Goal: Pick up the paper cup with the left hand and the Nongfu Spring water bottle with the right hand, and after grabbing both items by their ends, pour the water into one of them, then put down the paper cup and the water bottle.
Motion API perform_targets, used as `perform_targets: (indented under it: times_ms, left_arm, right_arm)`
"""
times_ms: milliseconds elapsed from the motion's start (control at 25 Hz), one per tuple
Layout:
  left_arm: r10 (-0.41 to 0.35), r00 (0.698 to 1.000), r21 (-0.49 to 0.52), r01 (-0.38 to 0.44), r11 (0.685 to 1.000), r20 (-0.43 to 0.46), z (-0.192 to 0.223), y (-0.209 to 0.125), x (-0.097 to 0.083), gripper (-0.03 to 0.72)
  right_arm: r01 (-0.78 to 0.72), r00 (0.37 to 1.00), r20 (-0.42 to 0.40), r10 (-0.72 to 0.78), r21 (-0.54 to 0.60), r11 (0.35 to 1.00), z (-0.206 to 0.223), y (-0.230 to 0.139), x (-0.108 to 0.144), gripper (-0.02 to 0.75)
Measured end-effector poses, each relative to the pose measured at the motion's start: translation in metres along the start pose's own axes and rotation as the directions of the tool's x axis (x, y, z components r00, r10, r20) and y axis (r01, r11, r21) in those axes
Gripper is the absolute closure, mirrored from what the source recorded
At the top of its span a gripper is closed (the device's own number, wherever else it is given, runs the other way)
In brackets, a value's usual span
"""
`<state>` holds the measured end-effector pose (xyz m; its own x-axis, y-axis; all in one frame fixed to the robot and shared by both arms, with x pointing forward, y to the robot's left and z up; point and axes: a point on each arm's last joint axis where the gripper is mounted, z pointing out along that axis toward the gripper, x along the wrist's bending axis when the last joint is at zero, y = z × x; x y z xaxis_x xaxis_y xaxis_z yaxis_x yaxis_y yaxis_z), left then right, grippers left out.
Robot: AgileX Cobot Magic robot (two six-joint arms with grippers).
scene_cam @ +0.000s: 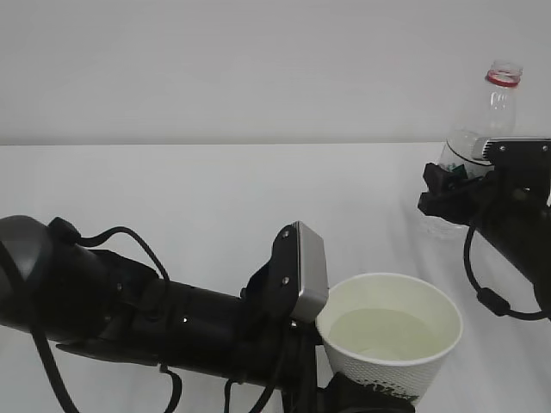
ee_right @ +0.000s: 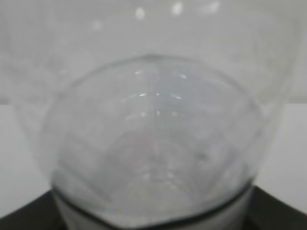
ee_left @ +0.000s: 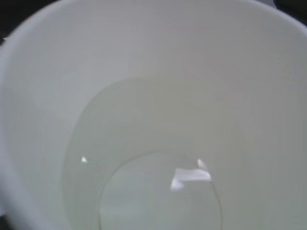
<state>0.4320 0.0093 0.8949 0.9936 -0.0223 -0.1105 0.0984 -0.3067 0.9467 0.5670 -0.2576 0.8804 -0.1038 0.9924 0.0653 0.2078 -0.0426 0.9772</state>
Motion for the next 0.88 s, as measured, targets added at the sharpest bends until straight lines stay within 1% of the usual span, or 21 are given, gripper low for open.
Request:
perform_targets:
  times_ms: [480,880]
  left_arm:
    - [0.000,1.000,0.000,0.000,1.000,0.000,0.000,0.000,0.000,0.188]
    - [0.000,1.000,0.000,0.000,1.000,0.000,0.000,0.000,0.000,0.188]
  right_arm:
    - [0.001,1.000,-0.002,-0.001,0.000,1.000,0.021,-0.010,0.000,0.307]
    - [0.002,1.000,-0.004,-0.002,-0.030,1.000,0.030,-0.004,0.000,0.307]
